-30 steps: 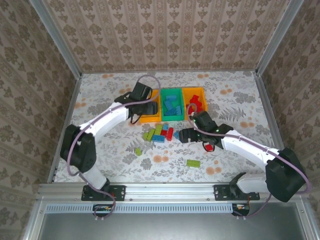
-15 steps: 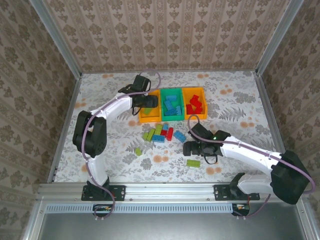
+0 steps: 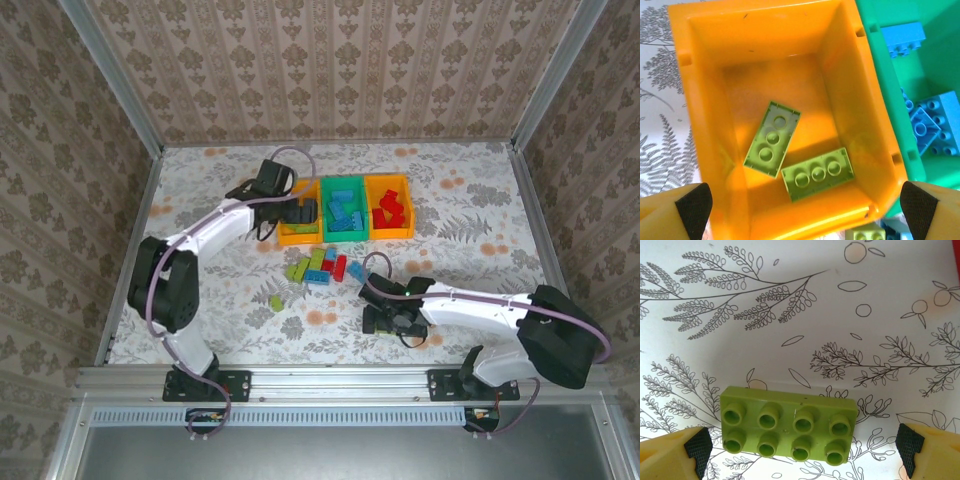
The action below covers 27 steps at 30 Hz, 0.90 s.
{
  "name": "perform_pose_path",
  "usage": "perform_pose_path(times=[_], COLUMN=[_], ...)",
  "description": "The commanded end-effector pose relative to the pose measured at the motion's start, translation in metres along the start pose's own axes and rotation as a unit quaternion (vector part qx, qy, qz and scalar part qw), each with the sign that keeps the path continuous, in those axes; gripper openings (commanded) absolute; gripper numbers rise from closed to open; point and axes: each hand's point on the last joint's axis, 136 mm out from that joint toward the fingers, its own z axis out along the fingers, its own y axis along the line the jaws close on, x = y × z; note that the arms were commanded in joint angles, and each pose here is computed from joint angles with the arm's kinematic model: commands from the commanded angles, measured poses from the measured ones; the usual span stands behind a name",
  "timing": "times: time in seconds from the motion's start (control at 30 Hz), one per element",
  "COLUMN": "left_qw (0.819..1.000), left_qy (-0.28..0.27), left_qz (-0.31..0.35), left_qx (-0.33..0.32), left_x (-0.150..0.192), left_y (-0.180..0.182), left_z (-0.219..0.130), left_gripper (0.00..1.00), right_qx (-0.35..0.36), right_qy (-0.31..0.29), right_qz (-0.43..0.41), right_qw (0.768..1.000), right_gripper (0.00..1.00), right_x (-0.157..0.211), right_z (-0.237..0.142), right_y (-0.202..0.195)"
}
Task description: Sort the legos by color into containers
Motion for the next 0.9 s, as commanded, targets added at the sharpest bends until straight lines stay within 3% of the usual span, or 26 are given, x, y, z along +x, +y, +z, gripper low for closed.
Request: perform_pose_path(times=[0.0, 0.27, 0.43, 0.6, 0.87], left_qw=[0.999, 0.999, 0.999, 1.0, 0.999], left_qy=[-0.03, -0.035, -0.032, -0.029, -0.029], left_qz=[0.007, 0.002, 0.001, -0.001, -0.002], left_qx=[0.009, 0.015, 0.01, 0.002, -0.015], left_x=[-0.005, 0.013, 0.024, 0.035, 0.053], left_y=[-0.005, -0.003, 0.001, 0.007, 0.018], left_z=[-0.019, -0.035, -0.04, -0.045, -0.063], left_gripper=[1.0, 1.0, 1.0, 1.0, 1.0], right_qx=[0.032, 0.043, 0.05, 0.034, -0.057], right_qy=[-0.008, 0.0, -0.008, -0.04, -0.117], right_qz=[0.007, -0.007, -0.013, -0.028, -0.047], right_qw=[0.999, 0.999, 0.999, 0.998, 0.99], right_gripper=[0.97, 0.88, 0.72, 0.62, 0.6], right_x=[-0.002, -0.003, -0.008, -0.024, -0.085], right_z=[0.002, 0.017, 0.017, -0.001, -0.048], right_y=[-0.009, -0.003, -0.002, 0.009, 0.06])
